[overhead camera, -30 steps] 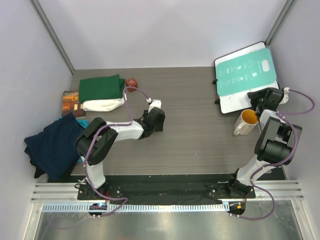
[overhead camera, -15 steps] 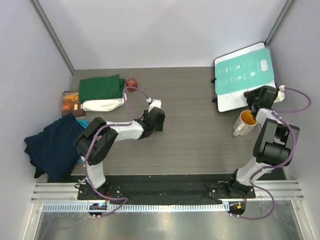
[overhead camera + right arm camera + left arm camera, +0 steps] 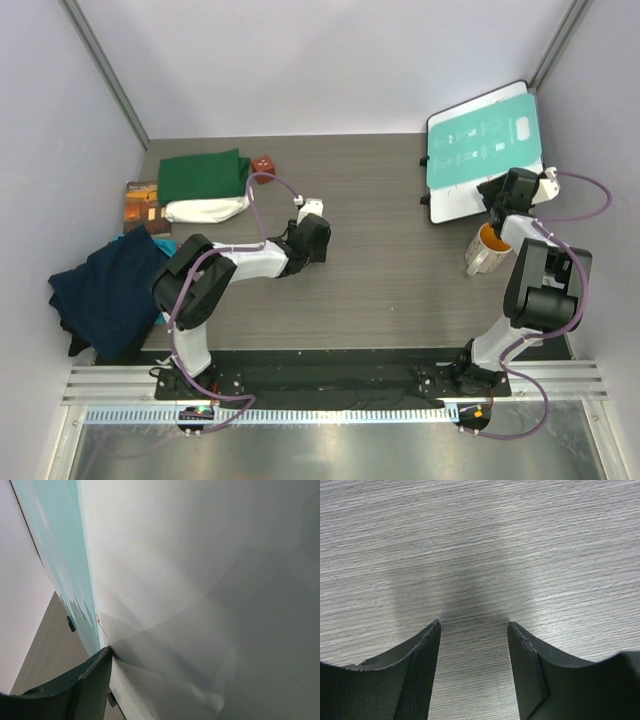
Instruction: Fold and stack the t-shirts
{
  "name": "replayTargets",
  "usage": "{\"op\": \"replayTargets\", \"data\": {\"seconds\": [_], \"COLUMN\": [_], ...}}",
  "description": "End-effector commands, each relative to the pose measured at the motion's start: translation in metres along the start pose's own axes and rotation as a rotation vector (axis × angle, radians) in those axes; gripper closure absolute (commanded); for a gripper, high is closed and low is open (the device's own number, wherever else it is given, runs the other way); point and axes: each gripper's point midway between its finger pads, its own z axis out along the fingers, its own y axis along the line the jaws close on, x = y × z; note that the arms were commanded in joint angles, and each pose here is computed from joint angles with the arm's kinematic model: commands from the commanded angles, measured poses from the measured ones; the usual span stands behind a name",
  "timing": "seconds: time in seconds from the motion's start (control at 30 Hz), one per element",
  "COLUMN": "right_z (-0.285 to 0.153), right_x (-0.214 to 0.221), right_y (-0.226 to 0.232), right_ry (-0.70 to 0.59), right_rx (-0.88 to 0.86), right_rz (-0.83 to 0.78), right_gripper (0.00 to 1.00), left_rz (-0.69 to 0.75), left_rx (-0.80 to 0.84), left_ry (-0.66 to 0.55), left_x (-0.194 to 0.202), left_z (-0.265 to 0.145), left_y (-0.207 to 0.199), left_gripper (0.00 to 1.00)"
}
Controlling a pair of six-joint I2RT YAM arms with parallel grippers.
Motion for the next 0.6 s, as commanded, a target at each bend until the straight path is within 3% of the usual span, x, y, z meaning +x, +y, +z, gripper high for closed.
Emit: {"op": "replayTargets", "data": {"seconds": [0.0,0.57], "right_z": [-0.088,-0.117], "right_x": [0.250,0.294], "right_y": [0.130,0.125], "right_ry": [0.687,0.817], "right_rx": [-0.766,-0.834], "right_rz": [-0.492,-0.550], "right_gripper": [0.99,0.99], "left_rz": [0.039,0.036], "left_rx": [-0.008,-0.009], "left_ry": [0.145,0.143], "left_x": [0.045,0.044], "left_z": [0.002,0.002], "left_y": [0.009,0.008], "left_gripper": [0.43,0.43]}}
